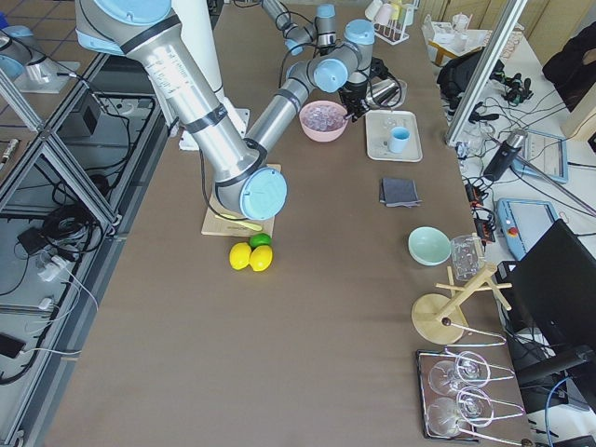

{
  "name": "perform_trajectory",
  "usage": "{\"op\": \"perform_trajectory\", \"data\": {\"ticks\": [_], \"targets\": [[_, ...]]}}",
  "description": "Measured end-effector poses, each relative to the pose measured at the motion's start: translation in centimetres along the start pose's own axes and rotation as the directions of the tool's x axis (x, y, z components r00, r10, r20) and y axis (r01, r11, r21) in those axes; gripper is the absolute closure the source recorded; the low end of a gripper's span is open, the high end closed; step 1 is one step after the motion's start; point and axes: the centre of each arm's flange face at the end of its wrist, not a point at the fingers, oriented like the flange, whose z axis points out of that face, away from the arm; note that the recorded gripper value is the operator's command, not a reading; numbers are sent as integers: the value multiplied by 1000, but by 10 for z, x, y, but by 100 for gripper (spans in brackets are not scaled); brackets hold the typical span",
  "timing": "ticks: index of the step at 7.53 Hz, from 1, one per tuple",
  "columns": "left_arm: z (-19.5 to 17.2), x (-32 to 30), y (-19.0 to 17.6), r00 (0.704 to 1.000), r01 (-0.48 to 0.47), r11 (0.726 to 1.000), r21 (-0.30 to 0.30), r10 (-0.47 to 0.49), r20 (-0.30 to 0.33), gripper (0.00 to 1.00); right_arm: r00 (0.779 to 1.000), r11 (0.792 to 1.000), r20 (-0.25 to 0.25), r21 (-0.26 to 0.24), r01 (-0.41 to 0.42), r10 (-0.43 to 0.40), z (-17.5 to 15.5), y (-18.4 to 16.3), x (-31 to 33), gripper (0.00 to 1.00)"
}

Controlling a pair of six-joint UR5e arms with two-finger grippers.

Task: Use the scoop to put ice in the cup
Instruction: 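Carry the scoop to the light-blue cup with the right gripper while the left arm withdraws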

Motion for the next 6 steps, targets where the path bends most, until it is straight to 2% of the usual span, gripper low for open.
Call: {"op": "perform_trajectory", "data": {"ticks": [2,4,6], "targets": [[7,-18,6,999,24,999,-29,-23,23,2,995,988,3,-119,-103,104,0,-21,11,100],[-8,-49,12,995,78,994,-71,-74,61,2,988,954,-30,-256,-157,154,14,-53,15,100],[-35,-80,24,982,170,974,-146,-155,111,2,981,916,-51,-350,-195,189,34,-88,21,100]]}}
